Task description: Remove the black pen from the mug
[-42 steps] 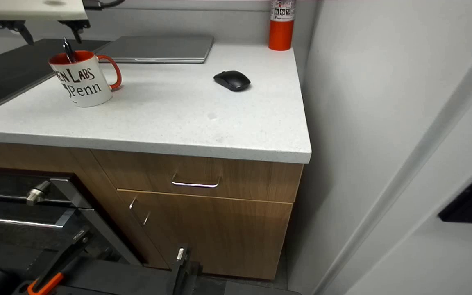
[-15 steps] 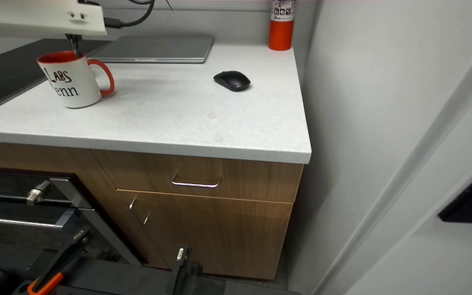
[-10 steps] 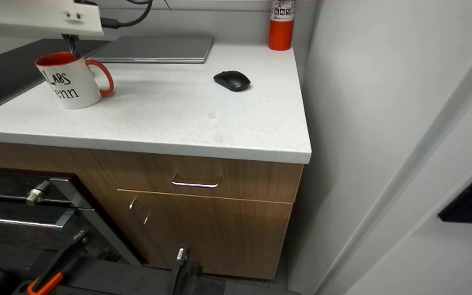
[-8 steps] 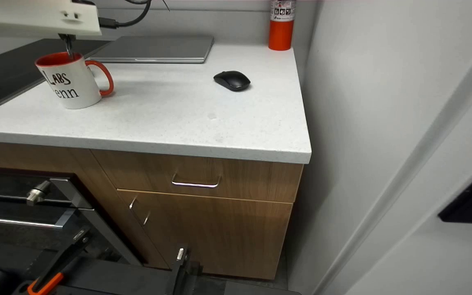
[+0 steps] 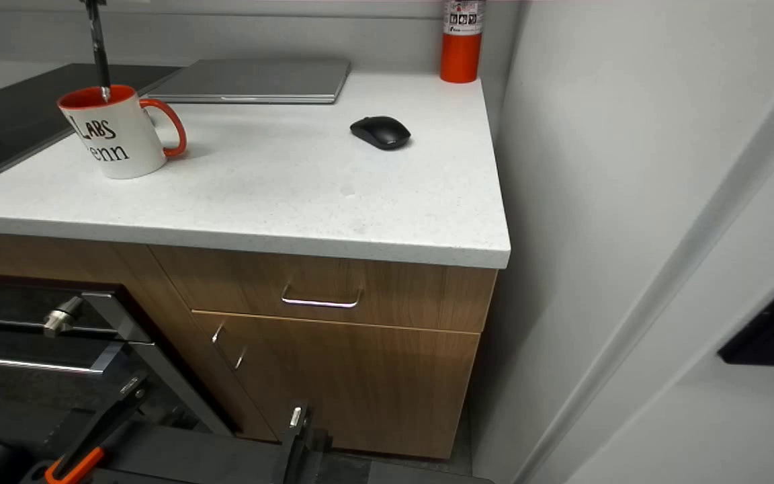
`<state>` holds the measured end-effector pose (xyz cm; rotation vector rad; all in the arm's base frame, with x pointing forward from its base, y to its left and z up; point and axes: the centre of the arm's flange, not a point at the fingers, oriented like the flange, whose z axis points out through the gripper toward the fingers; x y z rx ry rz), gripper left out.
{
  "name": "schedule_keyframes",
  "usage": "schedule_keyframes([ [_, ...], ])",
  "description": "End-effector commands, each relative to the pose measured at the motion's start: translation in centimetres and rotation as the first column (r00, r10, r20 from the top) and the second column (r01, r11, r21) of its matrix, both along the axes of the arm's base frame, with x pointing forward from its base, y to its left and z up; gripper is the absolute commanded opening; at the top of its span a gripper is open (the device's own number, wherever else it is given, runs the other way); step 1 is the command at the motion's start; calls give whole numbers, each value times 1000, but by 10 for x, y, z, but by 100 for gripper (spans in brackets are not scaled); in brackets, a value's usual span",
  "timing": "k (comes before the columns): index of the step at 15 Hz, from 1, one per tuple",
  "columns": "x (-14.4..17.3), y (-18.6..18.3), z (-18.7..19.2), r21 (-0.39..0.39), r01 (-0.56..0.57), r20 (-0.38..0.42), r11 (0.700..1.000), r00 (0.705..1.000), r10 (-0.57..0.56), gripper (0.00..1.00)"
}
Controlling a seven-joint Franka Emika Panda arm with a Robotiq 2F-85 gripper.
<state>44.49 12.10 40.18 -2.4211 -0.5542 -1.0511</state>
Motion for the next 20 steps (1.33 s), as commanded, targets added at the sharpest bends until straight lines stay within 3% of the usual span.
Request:
schedule_keyframes([
  [1, 12, -9, 28, 58, 54, 4, 997, 998, -55, 3],
  [4, 25, -18, 29, 15, 103, -19, 995, 994, -103, 3],
  [7, 32, -33, 12, -125, 158, -62, 979, 984, -166, 3],
  [13, 38, -50, -59, -384, 171, -175, 908, 951, -253, 3],
  [17, 33, -67, -103, -499, 147, -253, 854, 918, -306, 3],
  [18, 30, -72, -110, -501, 154, -259, 851, 912, -318, 37],
  [20, 30, -79, -98, -470, 197, -238, 860, 911, -338, 44],
])
